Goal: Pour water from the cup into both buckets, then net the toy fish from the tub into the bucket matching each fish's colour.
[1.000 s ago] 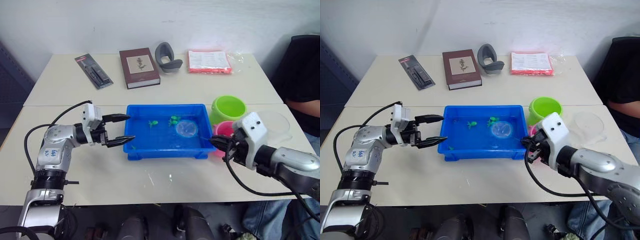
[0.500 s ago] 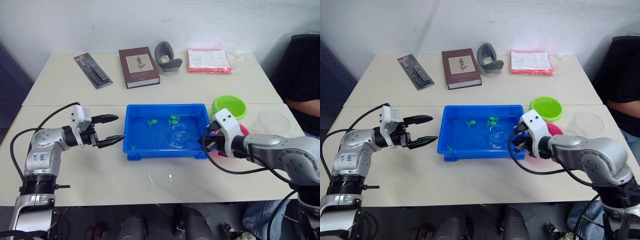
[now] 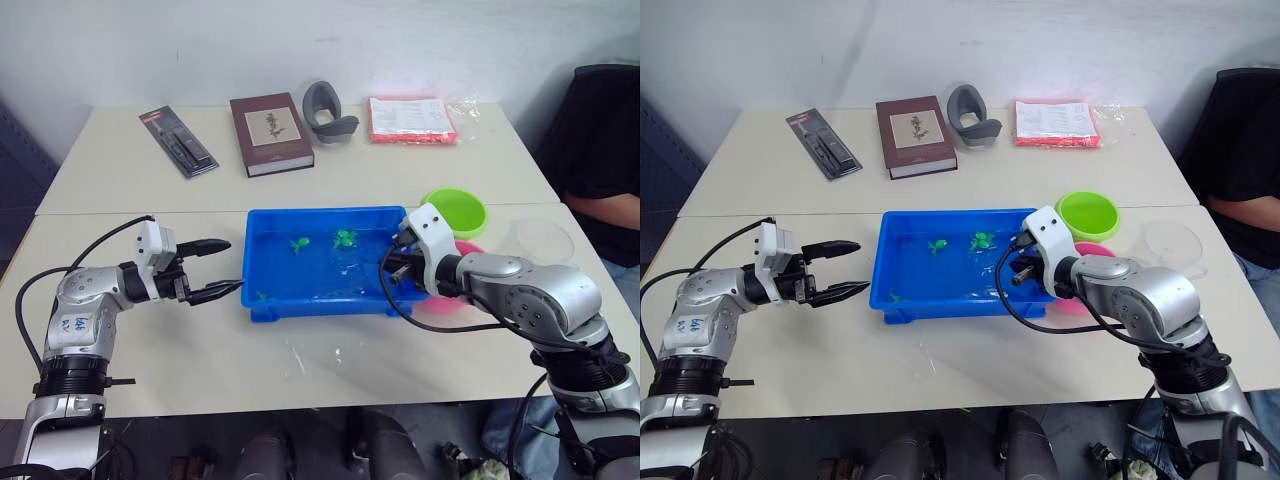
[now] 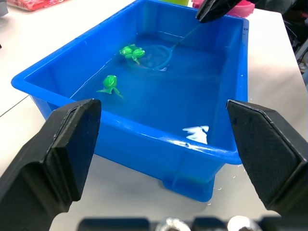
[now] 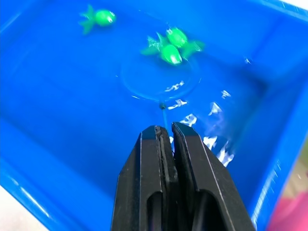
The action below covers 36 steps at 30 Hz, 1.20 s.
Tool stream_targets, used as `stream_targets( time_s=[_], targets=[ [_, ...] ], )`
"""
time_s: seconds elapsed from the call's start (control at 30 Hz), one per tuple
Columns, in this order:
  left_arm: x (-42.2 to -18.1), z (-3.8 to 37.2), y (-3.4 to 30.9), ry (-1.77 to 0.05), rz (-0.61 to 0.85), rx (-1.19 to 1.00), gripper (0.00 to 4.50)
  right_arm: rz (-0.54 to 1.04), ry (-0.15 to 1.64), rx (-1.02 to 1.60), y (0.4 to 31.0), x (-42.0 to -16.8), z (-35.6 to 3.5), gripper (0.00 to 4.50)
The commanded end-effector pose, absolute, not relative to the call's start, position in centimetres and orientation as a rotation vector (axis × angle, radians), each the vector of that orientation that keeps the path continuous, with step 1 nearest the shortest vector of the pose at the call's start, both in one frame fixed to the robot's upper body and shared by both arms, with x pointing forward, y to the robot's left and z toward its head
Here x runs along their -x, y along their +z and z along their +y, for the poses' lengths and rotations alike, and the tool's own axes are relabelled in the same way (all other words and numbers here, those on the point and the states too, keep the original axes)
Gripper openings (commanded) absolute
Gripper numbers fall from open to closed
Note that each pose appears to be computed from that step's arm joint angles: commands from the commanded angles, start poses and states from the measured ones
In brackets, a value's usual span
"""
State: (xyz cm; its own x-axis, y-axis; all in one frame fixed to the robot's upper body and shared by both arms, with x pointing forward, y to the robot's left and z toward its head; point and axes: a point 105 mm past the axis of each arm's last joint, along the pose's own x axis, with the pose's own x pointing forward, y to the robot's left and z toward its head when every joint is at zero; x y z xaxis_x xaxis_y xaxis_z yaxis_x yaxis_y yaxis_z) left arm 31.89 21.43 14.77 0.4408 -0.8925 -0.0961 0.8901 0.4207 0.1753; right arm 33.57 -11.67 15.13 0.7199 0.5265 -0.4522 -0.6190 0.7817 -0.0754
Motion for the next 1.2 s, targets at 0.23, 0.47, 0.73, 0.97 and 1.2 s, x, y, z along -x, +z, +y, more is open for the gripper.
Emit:
stream_targets(
  time_s=[0.23,0.47,0.73,0.97,1.2],
  targets=[
    [-31.9,22.8,15.2,-1.092,-0.033,-0.236,4.46,0.362,0.693,0.262,16.3,-32.5,-11.2,0.0],
    [-32.0,23.2,15.2,-1.087,-0.035,-0.237,4.46,0.365,0.743,0.285,16.6,-30.7,-11.5,0.0],
    [-32.4,22.5,17.2,-1.113,-0.083,-0.216,4.46,0.237,0.832,0.294,18.5,-27.7,-12.0,0.0],
    [-32.6,20.3,19.0,-1.194,-0.101,-0.216,4.46,0.051,0.782,0.248,20.5,-25.1,-14.1,0.0],
    [-32.2,16.0,20.2,-1.36,-0.103,-0.225,4.46,-0.046,0.59,0.27,21.4,-22.2,-18.2,0.0]
  ],
)
